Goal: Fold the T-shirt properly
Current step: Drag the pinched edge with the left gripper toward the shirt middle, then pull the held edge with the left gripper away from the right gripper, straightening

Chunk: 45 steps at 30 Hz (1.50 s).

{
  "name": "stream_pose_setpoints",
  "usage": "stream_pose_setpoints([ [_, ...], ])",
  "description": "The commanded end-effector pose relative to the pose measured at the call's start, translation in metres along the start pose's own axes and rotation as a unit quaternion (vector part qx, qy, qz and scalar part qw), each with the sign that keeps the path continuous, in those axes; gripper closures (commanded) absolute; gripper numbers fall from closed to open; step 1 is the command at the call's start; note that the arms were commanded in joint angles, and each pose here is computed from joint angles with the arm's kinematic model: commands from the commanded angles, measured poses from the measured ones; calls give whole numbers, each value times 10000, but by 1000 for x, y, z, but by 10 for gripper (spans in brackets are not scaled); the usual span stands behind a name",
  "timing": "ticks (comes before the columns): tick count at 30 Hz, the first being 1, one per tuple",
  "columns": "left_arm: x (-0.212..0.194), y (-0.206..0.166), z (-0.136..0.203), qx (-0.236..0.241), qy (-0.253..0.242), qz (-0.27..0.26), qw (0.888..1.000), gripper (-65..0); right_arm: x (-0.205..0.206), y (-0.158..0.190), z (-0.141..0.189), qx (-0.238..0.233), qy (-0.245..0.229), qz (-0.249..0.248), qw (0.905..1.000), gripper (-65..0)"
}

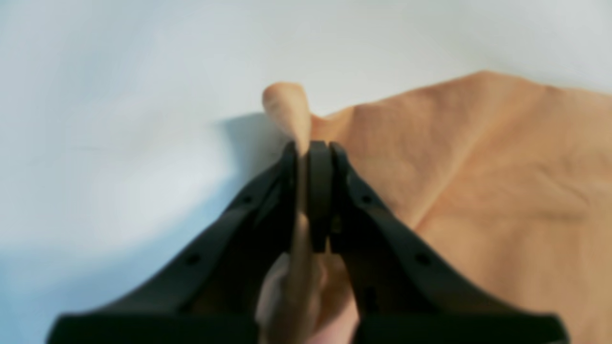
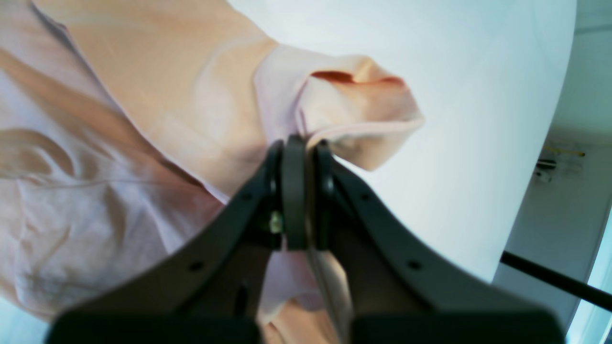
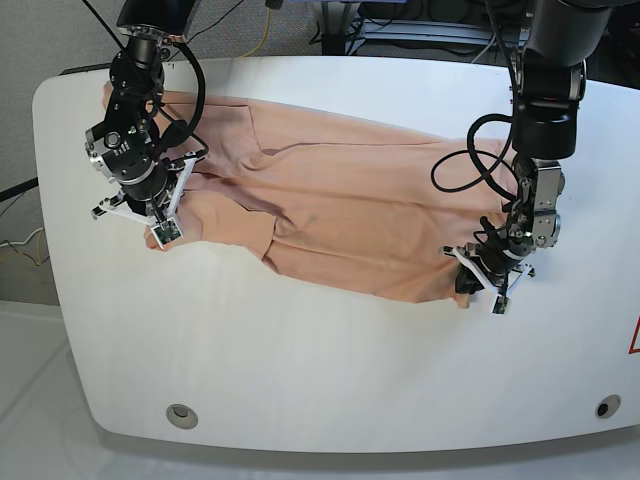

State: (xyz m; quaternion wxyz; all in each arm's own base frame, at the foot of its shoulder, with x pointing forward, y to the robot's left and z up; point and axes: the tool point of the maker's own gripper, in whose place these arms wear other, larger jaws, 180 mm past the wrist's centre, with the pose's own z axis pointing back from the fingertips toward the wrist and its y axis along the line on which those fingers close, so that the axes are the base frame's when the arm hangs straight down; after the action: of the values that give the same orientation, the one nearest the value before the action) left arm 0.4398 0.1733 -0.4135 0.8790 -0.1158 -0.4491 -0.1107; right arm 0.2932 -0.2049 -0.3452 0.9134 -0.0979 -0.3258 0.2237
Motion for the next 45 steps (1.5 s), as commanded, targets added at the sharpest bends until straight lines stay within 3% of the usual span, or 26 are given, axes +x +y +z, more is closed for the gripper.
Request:
stream_pose_setpoints([
  [1,45,1,5,-16,-455,-209,9987,-23,15,-8,4,-116,-234,19,9997,0],
  [8,58,-1,10,-18,-487,-379,9981,-22,17,-8,4,-111,-264,4,9996,0],
  [25,39,2,13,17,-329,-333,9989,-21,16,-8,4,-108,-258,5,9996,0],
  [30,29,10,17,41,-58,-402,9992,-21,17,-8,4,-111,-264,4,9996,0],
  [37,17,-7,19,-487,326,-663,9961,-21,18,-8,5,-119,-285,13,9995,0],
  [45,18,5,30,-375,410,-852,9948,-21,18,-8,5,-119,-285,13,9995,0],
])
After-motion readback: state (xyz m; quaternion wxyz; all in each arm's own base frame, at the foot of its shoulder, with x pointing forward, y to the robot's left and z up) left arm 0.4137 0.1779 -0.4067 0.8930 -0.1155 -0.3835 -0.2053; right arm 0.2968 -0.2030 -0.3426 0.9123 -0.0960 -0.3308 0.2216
